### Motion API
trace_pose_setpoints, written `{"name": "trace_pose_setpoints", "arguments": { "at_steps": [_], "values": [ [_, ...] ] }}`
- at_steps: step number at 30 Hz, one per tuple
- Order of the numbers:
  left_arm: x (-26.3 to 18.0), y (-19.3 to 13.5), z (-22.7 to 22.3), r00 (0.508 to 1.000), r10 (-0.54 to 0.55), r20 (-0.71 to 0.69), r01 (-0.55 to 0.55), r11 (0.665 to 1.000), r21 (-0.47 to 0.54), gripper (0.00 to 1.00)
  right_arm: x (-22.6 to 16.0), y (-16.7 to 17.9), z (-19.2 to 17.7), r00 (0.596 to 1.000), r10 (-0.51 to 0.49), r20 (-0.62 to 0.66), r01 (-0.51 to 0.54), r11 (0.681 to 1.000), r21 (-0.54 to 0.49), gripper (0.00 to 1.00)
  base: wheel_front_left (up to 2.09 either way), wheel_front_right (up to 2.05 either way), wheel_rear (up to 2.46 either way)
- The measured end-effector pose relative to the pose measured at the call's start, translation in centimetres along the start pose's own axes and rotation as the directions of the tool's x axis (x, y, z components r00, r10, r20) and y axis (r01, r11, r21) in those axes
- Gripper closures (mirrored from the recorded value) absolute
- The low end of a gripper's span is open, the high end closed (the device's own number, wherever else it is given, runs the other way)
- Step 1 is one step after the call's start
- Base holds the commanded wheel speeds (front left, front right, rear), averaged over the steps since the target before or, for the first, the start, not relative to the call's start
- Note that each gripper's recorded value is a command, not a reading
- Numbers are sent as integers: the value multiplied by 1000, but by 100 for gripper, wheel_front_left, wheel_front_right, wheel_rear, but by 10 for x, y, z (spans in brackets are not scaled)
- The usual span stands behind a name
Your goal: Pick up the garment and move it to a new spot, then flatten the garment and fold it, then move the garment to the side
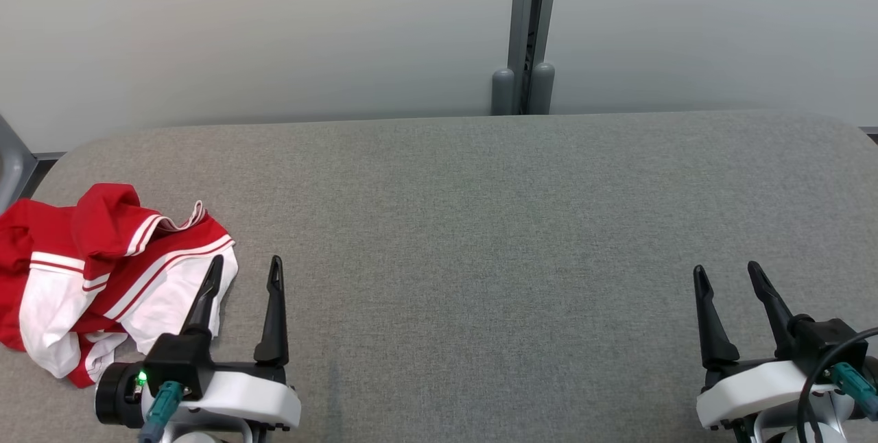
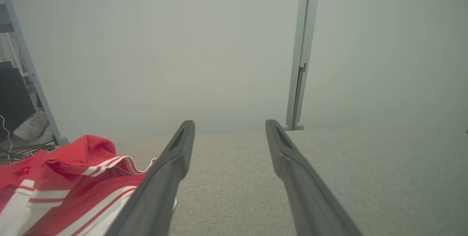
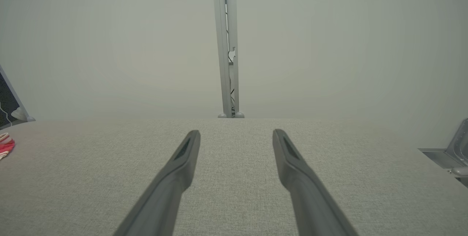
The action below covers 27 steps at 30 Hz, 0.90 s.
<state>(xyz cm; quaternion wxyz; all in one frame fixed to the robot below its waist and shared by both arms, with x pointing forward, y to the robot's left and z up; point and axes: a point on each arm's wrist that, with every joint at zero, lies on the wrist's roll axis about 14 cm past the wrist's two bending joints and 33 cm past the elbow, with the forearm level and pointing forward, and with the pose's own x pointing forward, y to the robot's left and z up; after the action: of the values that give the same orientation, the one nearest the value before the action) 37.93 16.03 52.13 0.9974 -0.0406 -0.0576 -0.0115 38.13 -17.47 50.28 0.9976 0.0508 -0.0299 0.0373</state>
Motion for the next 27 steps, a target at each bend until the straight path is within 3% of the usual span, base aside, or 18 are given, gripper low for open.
{"name": "trace_pose_setpoints", "arguments": {
  "at_steps": [5,27],
  "values": [
    [1,-5,-1,1000,-18,3,18,999,33,0,0,0,-3,1000,7,-12,-8,999,-39,0,0,0,0],
    [0,-1,-5,1000,1,-8,0,1000,15,0,2,2,-5,1000,19,-20,-20,999,-45,0,0,0,0]
  ]
}}
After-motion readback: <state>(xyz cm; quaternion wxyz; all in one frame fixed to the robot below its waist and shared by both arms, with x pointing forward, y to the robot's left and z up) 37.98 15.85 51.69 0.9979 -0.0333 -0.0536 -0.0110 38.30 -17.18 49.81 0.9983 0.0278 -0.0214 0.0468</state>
